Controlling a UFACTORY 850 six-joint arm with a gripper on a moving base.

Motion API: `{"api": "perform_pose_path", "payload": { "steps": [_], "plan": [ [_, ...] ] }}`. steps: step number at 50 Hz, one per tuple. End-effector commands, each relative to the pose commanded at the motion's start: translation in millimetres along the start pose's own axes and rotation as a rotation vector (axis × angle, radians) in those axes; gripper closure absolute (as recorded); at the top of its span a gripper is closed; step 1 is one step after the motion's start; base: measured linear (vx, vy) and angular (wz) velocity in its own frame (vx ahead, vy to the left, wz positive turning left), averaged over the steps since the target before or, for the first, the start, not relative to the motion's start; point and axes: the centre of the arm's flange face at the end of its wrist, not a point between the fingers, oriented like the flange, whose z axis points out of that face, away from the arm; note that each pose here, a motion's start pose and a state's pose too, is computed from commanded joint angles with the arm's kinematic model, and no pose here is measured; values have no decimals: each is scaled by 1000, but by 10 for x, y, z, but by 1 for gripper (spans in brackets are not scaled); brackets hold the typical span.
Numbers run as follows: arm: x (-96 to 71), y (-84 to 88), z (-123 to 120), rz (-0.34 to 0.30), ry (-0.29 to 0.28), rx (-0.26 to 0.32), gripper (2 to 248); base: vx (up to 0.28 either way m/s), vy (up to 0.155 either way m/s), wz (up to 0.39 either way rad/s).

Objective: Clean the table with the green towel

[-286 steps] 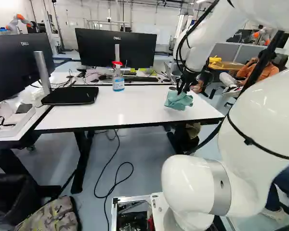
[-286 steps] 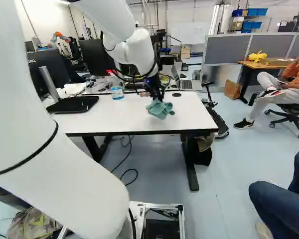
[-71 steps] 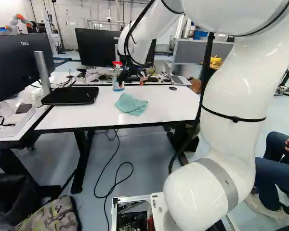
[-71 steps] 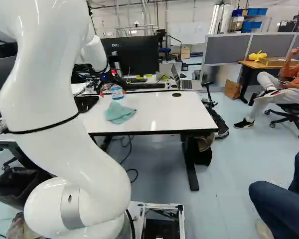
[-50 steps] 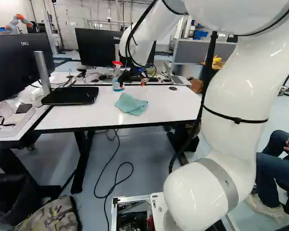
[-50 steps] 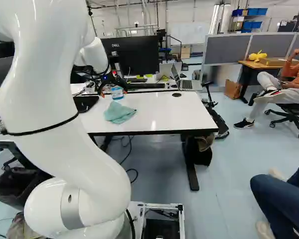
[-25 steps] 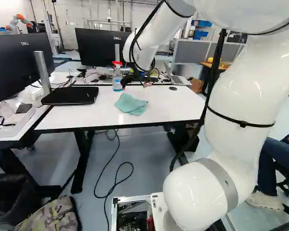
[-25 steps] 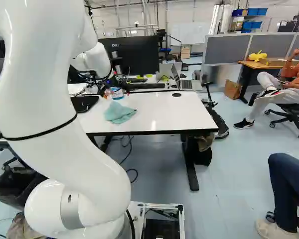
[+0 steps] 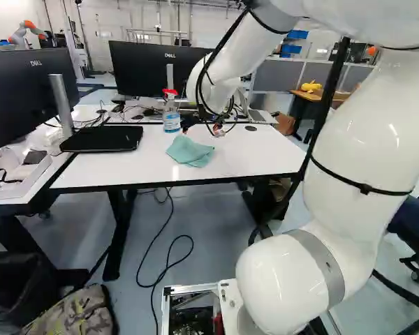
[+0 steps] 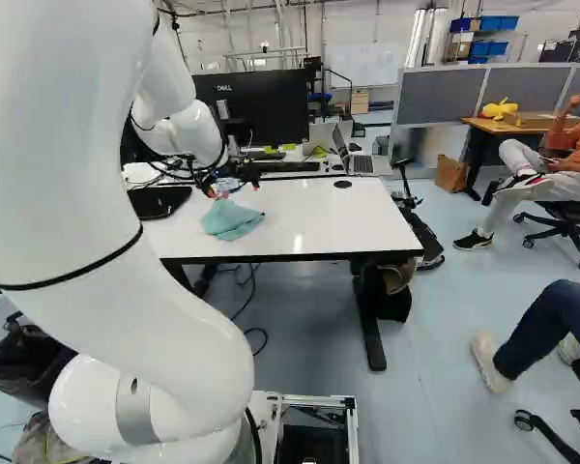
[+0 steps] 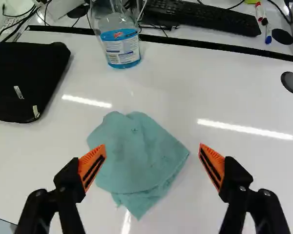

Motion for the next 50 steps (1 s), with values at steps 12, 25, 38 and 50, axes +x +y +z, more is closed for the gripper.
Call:
{"api": "perform_pose_path", "payload": {
  "steps": [12,25,38,50],
  "plan": [
    [-301,114,-26,19,68,-17,3,0,0,0],
    [-683,235,-76,41,150,-39,3,0,0,0],
    [-1078,334,-145,61,232,-63,3,0,0,0],
    [-1408,398,-215,76,298,-84,3,0,0,0]
  ]
}}
